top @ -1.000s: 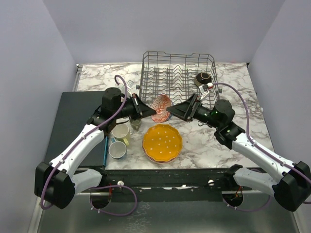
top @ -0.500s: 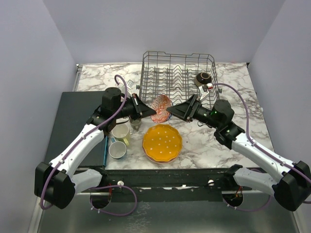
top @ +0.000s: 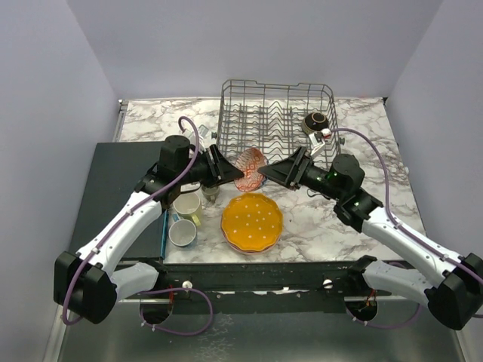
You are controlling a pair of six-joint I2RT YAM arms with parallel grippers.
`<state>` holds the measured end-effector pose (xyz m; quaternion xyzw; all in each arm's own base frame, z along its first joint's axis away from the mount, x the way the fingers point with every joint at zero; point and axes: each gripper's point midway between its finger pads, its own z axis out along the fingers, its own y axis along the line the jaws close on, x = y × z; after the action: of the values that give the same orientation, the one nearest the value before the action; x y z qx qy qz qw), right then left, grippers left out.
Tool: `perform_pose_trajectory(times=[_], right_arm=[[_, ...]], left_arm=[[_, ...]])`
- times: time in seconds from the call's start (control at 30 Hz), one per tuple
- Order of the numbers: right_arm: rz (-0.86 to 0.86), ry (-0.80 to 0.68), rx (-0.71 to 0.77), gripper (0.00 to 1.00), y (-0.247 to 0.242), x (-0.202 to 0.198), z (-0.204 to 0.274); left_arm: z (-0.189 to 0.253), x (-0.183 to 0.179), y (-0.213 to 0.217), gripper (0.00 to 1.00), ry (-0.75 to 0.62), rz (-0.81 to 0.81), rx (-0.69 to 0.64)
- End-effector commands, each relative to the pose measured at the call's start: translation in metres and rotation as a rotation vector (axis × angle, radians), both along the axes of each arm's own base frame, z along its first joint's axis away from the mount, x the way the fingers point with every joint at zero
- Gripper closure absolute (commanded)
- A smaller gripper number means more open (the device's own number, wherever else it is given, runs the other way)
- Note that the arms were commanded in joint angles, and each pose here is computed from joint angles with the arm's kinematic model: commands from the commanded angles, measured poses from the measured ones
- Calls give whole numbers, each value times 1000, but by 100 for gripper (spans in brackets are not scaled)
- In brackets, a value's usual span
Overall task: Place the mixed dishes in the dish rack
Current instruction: Turn the bowl upside down on the dish rack.
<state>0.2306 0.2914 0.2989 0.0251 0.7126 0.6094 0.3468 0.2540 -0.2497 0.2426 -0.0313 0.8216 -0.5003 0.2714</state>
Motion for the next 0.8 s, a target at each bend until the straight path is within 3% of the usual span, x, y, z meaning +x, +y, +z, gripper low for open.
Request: perform_pose_trajectory(times=[0.0, 0.23, 0.77], right_arm=[[-101, -113, -14, 61, -13, 8, 39], [-189, -118, -156, 61, -25, 24, 30], [-367, -187, -565, 62, -66, 61, 21]], left_arm=[[13, 8, 8, 47, -63, 35, 60], [23, 7, 16, 38, -106, 52, 98], [23, 1, 33, 34, -156, 56, 218]])
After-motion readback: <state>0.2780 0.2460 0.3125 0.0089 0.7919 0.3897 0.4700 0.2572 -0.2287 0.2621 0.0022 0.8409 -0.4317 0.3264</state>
